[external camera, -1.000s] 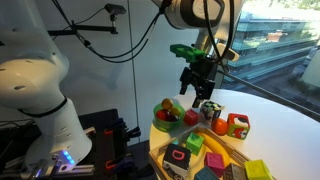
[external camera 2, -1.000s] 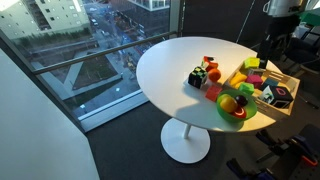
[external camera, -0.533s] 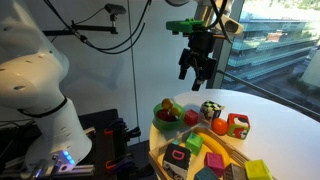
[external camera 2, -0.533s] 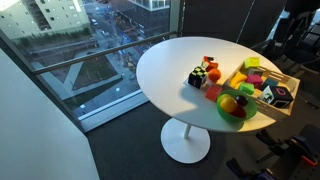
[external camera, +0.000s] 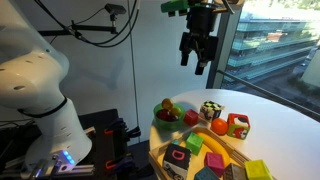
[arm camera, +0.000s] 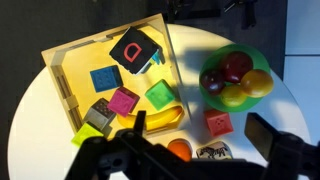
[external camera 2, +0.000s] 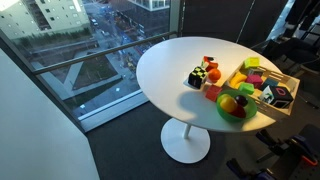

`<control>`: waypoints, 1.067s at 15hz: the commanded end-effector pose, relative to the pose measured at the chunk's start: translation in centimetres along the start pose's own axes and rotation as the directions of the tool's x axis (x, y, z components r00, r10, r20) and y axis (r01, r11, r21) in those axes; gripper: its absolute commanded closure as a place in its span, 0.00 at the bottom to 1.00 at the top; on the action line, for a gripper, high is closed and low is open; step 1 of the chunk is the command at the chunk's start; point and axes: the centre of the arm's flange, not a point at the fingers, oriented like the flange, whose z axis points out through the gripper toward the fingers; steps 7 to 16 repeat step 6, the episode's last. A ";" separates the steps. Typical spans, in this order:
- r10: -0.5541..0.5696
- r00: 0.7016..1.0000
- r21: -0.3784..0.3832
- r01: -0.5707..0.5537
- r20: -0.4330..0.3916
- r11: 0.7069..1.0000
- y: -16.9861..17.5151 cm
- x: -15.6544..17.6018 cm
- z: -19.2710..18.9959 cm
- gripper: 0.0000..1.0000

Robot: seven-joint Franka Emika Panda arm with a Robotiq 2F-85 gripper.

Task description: Turn the box to the right, then put the orange block on the table

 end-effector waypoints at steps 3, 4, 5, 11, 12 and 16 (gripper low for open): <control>0.000 1.000 0.001 0.000 0.003 1.000 0.0 0.0 0.2 0.00; -0.001 1.000 0.001 0.001 0.006 1.000 0.0 0.0 0.3 0.00; -0.001 1.000 0.001 0.001 0.008 1.000 0.0 0.0 0.4 0.00; -0.001 1.000 0.001 0.001 0.009 1.000 0.0 0.1 0.4 0.00; -0.001 1.000 0.001 0.001 0.009 1.000 0.0 0.1 0.4 0.00; -0.001 1.000 0.001 0.001 0.009 1.000 0.0 0.1 0.4 0.00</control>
